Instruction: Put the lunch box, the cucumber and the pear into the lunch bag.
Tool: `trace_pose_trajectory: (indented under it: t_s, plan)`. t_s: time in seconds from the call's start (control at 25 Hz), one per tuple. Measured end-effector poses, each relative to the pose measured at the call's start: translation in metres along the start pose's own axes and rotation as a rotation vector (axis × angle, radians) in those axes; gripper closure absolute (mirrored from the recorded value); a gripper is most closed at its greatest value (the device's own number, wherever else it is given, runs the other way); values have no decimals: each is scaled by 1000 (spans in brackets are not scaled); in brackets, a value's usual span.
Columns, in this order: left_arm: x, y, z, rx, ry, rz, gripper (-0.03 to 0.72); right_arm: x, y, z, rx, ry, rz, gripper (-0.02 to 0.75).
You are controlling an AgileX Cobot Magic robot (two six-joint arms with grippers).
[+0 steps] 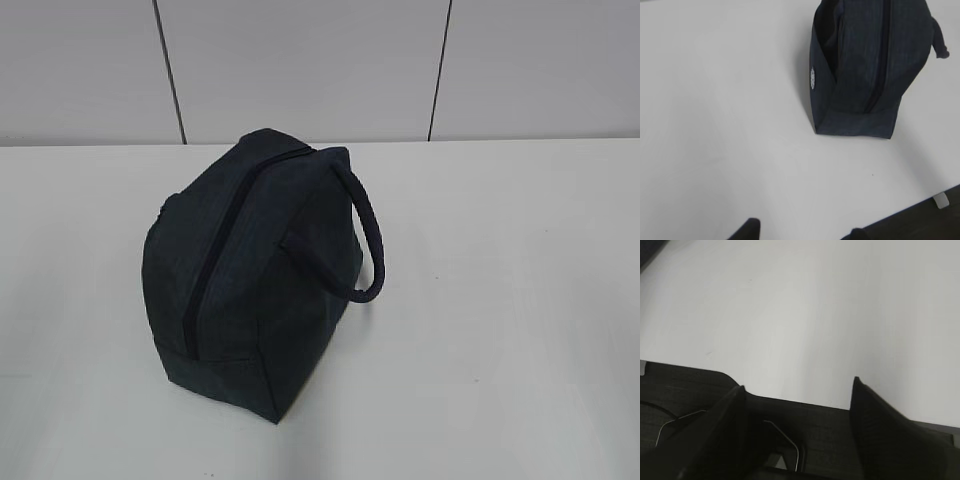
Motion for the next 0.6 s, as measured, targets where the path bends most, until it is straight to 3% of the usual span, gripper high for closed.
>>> trace_pose_trajectory:
  t_s: [0.4, 0.6]
  plan:
    - [-18, 5, -14, 34, -145, 9, 363, -11, -2, -43, -97, -213, -115, 239]
    - [-20, 7, -15, 40, -159, 15, 365, -14, -3, -40, -101, -314, -145, 239]
Point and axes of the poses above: a point on each arm's last joint axis where the gripper is mounted, x pointing out along that axis toward the gripper, y along the wrist's bending axis when the last joint is at zero, z = x × y, the point moved 8 cm from there along x, pointing out along that axis toward the gripper, and after that the axes turned 14 degrees about -x, right-handed, at the moved point
